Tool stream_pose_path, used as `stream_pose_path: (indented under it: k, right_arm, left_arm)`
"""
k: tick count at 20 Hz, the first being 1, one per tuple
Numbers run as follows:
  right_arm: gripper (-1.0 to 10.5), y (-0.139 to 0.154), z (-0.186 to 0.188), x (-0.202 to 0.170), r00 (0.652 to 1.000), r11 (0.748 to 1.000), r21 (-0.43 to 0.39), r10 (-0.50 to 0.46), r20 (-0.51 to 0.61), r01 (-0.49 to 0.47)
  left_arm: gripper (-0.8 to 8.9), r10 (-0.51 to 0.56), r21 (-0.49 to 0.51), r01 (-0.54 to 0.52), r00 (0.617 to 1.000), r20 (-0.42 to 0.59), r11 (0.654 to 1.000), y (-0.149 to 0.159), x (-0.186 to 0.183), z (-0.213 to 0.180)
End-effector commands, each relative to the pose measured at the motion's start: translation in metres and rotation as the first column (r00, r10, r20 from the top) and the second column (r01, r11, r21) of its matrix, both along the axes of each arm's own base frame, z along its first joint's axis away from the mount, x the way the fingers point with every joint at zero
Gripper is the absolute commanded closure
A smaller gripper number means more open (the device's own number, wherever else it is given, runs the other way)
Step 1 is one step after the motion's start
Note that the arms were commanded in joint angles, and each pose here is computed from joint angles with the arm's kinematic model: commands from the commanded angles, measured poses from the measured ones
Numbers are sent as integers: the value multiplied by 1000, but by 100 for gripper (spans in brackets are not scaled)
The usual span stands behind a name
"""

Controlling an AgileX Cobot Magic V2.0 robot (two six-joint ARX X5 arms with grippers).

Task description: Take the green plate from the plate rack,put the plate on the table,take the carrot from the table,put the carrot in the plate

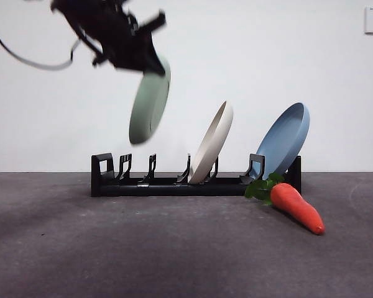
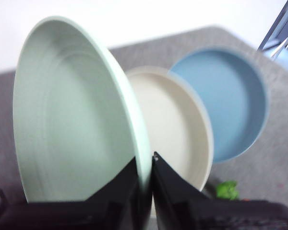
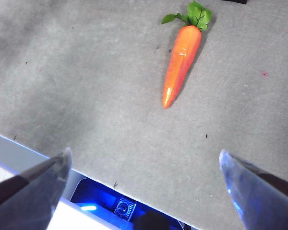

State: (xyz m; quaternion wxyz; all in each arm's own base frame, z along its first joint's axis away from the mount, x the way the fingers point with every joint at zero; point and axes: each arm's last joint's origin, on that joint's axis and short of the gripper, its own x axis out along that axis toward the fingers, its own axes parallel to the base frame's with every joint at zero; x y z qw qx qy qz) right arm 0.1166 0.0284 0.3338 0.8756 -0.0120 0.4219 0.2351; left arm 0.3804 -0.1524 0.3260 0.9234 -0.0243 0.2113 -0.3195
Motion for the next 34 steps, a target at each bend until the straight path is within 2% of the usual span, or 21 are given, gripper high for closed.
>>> stream_pose_path:
  k: [1, 3, 7, 9, 12, 14, 17, 21, 24, 27, 29, 31, 32, 34]
  right_arm:
    - [380, 0, 1, 0, 1000, 1000, 4, 1, 5, -1]
    - [380, 0, 1, 0, 1000, 1000, 4, 0, 5, 0]
    - [380, 0, 1, 0, 1000, 1000, 4, 0, 5, 0]
    - [380, 0, 1, 0, 1000, 1000, 4, 0, 5, 0]
    - [380, 0, 1, 0, 1000, 1000, 6, -3, 4, 3]
    - [380, 0, 1, 0, 1000, 1000, 6, -2, 4, 2]
    - [380, 0, 1, 0, 1000, 1000, 6, -2, 4, 2]
    - [380, 0, 1, 0, 1000, 1000, 8, -5, 2, 5]
    - [380, 0, 1, 0, 1000, 1000, 8, -5, 2, 5]
    - [380, 0, 1, 0, 1000, 1000, 8, -6, 2, 6]
    - [380, 0, 1, 0, 1000, 1000, 8, -6, 2, 6]
    - [380, 0, 1, 0, 1000, 1000, 8, -6, 2, 6]
    - [380, 0, 1, 0, 1000, 1000, 8, -5, 2, 5]
    - [380, 0, 1, 0, 1000, 1000, 8, -6, 2, 6]
  left_arm:
    - [822, -10, -9, 10, 999, 44, 1000, 5, -17, 28]
    - [822, -37, 21, 36, 997, 68, 999, 10, -42, 51]
    - [820, -122, 216, 104, 990, 71, 971, 9, -106, 79]
    - [819, -178, 350, 156, 984, 30, 924, -1, -132, 78]
    - [819, -238, 533, 228, 970, -52, 815, -29, -164, 62]
    - [819, -286, 586, 275, 955, -76, 762, -49, -181, 45]
    - [819, -285, 688, 259, 955, -79, 678, -73, -198, 0]
    - [819, -357, 746, 301, 930, -91, 594, -92, -211, -67]
    - [819, -399, 821, 297, 912, -93, 488, -105, -219, -107]
    - [819, -448, 858, 338, 882, -145, 387, -121, -218, -139]
    - [819, -460, 870, 362, 869, -185, 335, -129, -218, -159]
    - [820, -451, 874, 383, 864, -224, 299, -132, -217, -174]
    - [821, -440, 872, 392, 865, -241, 293, -132, -217, -180]
    - [797, -421, 853, 419, 865, -271, 312, -132, -218, -184]
